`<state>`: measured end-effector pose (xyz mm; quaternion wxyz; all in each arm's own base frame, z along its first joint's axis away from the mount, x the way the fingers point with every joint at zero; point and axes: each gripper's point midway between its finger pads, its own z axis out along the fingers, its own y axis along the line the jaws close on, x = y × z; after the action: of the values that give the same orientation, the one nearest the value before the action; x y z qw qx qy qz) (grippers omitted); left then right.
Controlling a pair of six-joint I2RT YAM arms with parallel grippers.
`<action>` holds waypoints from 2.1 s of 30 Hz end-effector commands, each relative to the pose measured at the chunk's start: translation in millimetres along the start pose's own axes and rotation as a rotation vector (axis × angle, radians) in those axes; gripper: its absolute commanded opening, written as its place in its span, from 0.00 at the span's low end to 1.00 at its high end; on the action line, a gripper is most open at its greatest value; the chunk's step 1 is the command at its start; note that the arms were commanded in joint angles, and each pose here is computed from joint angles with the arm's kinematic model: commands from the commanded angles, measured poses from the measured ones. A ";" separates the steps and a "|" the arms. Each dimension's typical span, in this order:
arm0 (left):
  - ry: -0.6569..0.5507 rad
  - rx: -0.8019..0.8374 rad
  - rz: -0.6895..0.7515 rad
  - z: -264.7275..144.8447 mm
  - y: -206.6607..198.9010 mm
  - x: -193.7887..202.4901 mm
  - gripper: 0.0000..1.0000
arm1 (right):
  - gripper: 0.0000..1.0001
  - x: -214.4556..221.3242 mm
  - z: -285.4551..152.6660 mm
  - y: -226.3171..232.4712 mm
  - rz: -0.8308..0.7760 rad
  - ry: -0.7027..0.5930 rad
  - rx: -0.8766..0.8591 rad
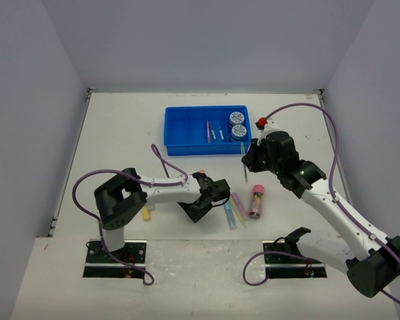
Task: Sort the stationery into containers
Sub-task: Close the pen cap on the pen.
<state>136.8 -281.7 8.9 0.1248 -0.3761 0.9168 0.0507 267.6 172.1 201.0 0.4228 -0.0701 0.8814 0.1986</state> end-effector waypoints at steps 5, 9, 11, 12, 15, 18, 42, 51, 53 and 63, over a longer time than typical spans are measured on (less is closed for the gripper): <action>-0.028 0.033 -0.007 9.3 -6.7 -5.3 0.25 | 0.00 -3.4 4.4 0.1 -0.013 -0.016 -0.002; -0.112 0.101 0.219 10.5 -20.7 -19.7 0.20 | 0.00 -3.5 4.7 0.4 -0.014 -0.015 -0.005; -0.175 0.118 0.398 11.8 -27.4 -29.1 0.19 | 0.00 -3.6 4.6 1.1 -0.014 -0.014 -0.008; -0.203 0.119 0.493 12.3 -29.5 -33.2 0.17 | 0.00 -3.7 4.8 1.3 -0.014 -0.013 -0.009; -0.254 0.089 0.663 17.4 -24.4 -42.4 0.07 | 0.00 -3.1 5.9 1.3 -0.015 -0.008 -0.007; -0.265 0.162 0.791 13.1 -24.9 -41.7 0.04 | 0.00 -1.9 7.1 0.7 -0.016 0.000 -0.004; -0.052 0.410 1.284 5.5 0.2 20.5 0.35 | 0.00 2.2 14.5 -0.2 -0.019 0.033 0.007; -0.110 0.386 1.210 -5.0 -3.6 8.2 0.62 | 0.00 0.6 12.9 -1.5 -0.011 0.023 0.016; -0.128 0.406 1.181 -12.9 -9.1 6.1 0.65 | 0.00 0.1 12.1 -2.2 -0.011 0.020 0.020; -0.206 0.418 0.862 -51.1 -17.0 -10.1 0.86 | 0.00 -5.9 6.5 -15.6 0.020 -0.020 0.097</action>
<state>135.2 -289.5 25.9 0.2074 0.1885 0.9593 -0.0342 275.7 167.8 181.0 0.4040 -0.0580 0.8973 0.1684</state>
